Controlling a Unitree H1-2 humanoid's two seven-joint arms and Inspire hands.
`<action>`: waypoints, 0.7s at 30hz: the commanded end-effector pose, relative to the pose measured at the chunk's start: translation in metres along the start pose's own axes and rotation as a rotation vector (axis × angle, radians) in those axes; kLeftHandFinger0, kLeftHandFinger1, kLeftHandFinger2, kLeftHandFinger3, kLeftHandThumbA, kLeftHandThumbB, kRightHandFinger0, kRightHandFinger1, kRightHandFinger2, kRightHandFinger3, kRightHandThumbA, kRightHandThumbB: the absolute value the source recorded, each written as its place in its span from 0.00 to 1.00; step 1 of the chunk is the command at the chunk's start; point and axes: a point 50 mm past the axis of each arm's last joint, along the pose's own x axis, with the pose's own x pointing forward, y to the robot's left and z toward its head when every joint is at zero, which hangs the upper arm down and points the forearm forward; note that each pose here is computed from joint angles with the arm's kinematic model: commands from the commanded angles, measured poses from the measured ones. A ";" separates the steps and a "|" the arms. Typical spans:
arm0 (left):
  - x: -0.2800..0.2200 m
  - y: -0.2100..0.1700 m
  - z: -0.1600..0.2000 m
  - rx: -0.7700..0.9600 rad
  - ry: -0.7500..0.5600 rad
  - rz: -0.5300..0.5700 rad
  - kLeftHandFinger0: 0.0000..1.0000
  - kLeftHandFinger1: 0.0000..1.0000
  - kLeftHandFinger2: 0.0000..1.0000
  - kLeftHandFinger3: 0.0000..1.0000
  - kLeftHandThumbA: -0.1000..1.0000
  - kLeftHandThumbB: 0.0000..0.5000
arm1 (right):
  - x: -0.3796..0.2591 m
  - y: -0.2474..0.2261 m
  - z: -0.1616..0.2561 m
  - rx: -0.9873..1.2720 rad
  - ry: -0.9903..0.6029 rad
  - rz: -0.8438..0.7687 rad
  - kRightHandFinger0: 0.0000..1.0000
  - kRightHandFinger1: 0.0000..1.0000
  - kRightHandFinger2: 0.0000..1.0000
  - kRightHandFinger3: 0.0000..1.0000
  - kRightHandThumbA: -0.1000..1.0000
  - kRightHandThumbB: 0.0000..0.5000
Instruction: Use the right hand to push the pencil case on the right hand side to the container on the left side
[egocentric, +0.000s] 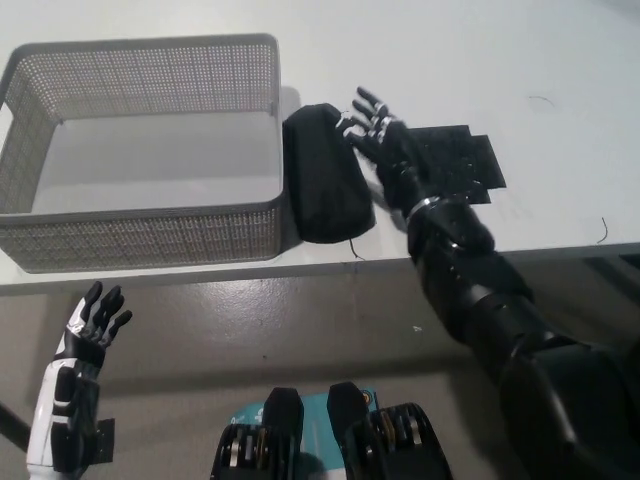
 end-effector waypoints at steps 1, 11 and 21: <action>0.006 0.001 0.010 0.006 -0.066 -0.012 1.00 1.00 1.00 1.00 1.00 0.71 | 0.014 -0.010 0.052 -0.057 -0.205 0.035 1.00 1.00 1.00 1.00 1.00 0.80; 0.011 0.001 0.012 0.005 -0.080 -0.018 1.00 1.00 1.00 1.00 1.00 0.72 | 0.011 -0.038 0.067 -0.144 -0.261 0.002 1.00 1.00 1.00 1.00 1.00 0.79; 0.014 0.005 0.015 0.017 -0.092 -0.015 1.00 1.00 1.00 1.00 1.00 0.73 | -0.048 -0.047 0.089 -0.140 -0.515 0.032 1.00 1.00 1.00 1.00 1.00 0.70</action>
